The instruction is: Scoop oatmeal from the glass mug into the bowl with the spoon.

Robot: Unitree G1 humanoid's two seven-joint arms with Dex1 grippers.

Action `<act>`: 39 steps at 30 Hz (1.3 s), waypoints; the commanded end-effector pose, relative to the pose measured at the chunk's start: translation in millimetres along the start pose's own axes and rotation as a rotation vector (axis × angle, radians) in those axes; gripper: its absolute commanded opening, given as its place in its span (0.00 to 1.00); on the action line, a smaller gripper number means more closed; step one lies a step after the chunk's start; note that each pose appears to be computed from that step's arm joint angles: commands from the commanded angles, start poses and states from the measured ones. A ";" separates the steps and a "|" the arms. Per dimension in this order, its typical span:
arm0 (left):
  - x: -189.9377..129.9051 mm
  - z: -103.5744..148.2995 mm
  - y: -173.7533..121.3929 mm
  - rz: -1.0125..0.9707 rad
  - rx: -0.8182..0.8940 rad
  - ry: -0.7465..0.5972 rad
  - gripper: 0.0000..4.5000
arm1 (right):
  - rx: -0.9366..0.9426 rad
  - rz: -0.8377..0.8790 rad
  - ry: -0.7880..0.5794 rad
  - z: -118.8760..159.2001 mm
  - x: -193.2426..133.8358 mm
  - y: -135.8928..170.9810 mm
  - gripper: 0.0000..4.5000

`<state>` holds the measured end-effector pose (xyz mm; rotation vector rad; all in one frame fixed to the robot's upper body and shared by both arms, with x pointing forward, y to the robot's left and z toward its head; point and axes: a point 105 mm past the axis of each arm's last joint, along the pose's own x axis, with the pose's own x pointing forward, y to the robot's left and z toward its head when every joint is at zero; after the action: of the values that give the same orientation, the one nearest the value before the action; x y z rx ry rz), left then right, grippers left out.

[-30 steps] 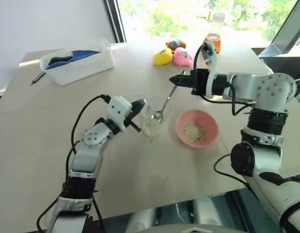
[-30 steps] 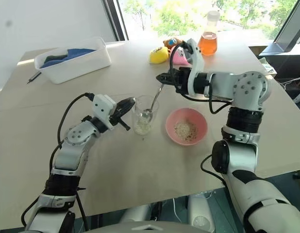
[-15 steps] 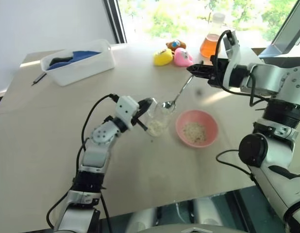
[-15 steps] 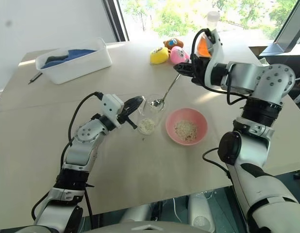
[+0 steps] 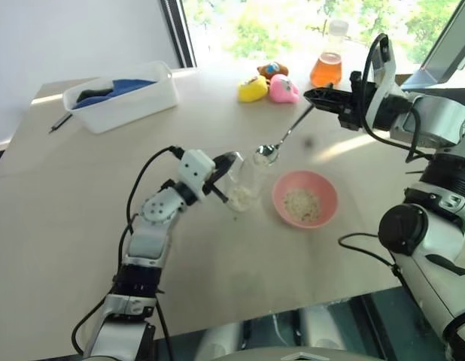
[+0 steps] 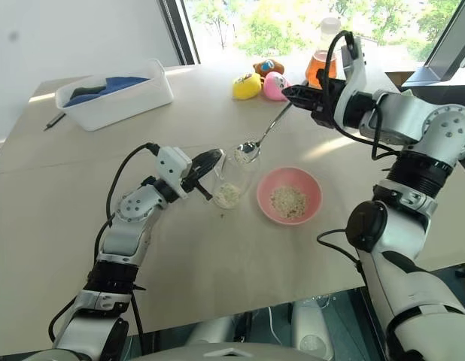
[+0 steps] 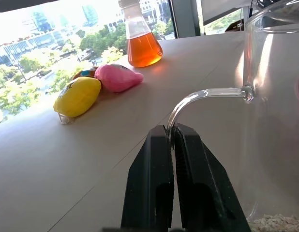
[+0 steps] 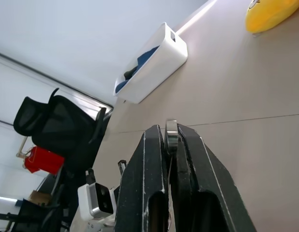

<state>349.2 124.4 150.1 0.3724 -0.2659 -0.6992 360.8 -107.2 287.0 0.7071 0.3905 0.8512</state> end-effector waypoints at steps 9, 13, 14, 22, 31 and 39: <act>-0.3 -13.4 -8.5 -0.047 -0.006 0.039 0.01 | -0.011 0.082 -0.066 27.3 -34.4 16.5 0.00; -1.2 -14.6 -8.4 -0.047 -0.007 0.042 0.01 | 0.003 0.036 -0.066 29.4 -49.4 4.7 0.00; -1.4 -14.9 -8.4 -0.047 -0.006 0.043 0.01 | 0.003 0.026 -0.061 28.8 -52.6 2.2 0.00; -4.1 -18.0 -7.4 -0.047 -0.010 0.053 0.01 | -0.050 -0.111 0.006 12.0 -70.2 -20.7 0.00; -2.7 -19.8 -10.7 -0.051 -0.023 0.053 0.01 | -0.417 -0.233 0.085 -8.3 -55.1 -12.6 0.00; -2.0 -20.7 -12.0 -0.049 -0.026 0.051 0.01 | -0.832 -0.179 0.185 -25.7 -41.6 16.3 0.00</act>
<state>351.0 124.3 146.1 0.3623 -0.2698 -0.7110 319.7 -130.1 267.1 -0.0756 0.3151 0.7781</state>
